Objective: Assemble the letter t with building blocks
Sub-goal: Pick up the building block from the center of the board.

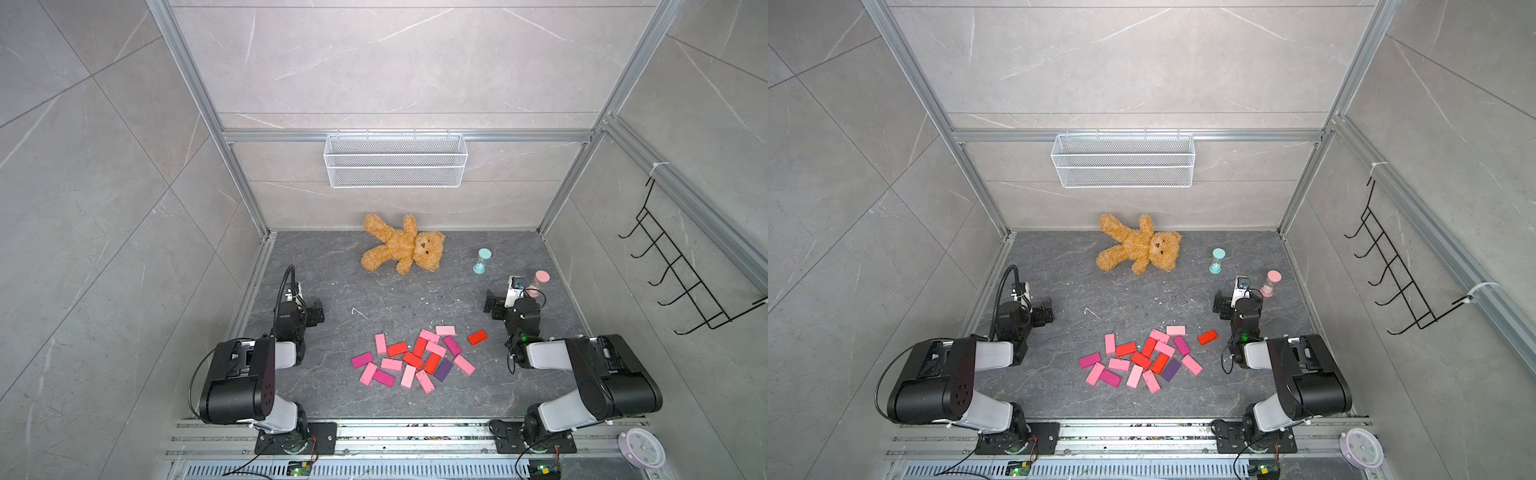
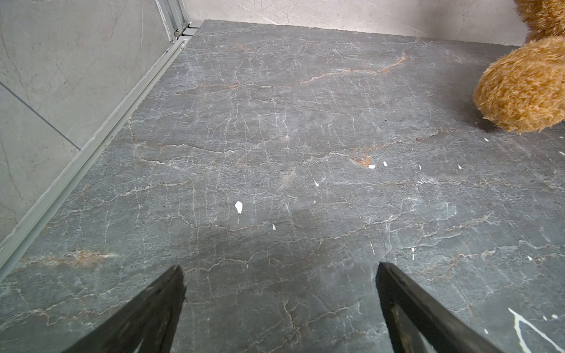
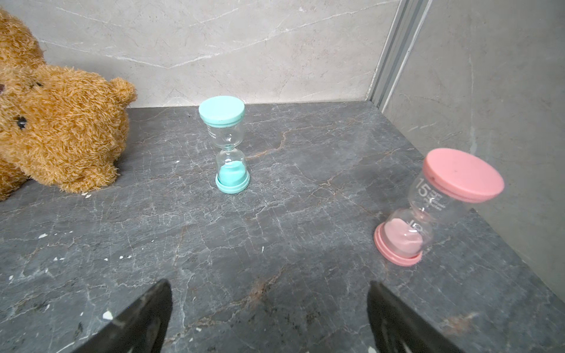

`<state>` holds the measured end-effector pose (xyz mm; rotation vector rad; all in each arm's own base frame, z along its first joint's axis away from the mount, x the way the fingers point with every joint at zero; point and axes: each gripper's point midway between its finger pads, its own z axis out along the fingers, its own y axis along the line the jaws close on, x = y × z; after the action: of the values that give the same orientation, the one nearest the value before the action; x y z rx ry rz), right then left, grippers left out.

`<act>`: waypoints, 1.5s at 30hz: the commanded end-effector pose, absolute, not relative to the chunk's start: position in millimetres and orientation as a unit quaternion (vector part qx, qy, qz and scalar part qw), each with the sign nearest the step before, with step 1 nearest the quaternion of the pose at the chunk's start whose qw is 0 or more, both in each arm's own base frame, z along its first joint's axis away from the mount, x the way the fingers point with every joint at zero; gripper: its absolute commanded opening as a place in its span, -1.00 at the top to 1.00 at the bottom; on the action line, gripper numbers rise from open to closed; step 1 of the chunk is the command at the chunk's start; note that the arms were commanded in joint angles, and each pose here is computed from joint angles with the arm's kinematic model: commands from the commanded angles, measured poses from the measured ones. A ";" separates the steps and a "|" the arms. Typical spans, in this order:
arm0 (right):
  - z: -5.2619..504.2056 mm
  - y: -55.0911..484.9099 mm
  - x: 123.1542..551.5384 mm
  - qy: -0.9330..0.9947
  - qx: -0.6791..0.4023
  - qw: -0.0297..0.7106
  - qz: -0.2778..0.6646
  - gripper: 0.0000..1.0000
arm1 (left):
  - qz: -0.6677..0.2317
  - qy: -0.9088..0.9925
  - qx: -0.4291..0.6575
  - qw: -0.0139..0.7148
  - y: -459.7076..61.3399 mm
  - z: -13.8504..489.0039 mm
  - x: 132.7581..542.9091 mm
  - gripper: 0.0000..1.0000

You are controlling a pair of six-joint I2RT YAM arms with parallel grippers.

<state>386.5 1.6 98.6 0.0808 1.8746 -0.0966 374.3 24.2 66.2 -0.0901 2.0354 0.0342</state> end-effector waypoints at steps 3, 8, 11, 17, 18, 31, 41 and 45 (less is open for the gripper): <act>97.8 1.2 388.4 0.806 0.040 0.589 -0.034 -1.00 | 0.014 0.836 -0.031 0.547 24.3 83.2 385.4 -1.00; 104.3 -9.9 387.2 0.802 0.065 0.592 -0.056 -1.00 | 0.024 0.831 -0.039 0.554 28.2 88.4 386.3 -1.00; 113.5 -15.4 387.1 0.816 0.077 0.569 -0.072 -1.00 | 0.040 0.833 -0.066 0.547 37.7 99.5 381.0 -0.99; 135.7 -27.1 376.1 0.871 0.121 0.458 -0.132 -1.00 | 0.066 0.833 -0.109 0.539 45.5 125.0 364.1 -1.00; 141.6 -20.9 372.5 0.876 0.121 0.449 -0.130 -1.00 | 0.068 0.832 -0.109 0.540 42.1 131.7 362.2 -0.99; 97.2 70.3 293.7 0.966 0.101 0.233 -0.045 -0.94 | -0.070 0.865 -0.109 0.485 -29.6 172.8 338.7 -1.00; 40.3 96.2 267.2 0.977 0.141 0.155 0.037 -0.62 | -0.073 0.873 -0.127 0.465 -27.0 182.1 323.5 -0.99; 33.6 94.9 264.2 0.971 0.171 0.161 0.046 -0.55 | -0.071 0.872 -0.126 0.468 -25.8 188.0 320.1 -0.99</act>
<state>265.8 89.6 38.7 0.3948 2.7872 0.0673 320.1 -23.4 165.1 -0.2987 2.1812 -0.1386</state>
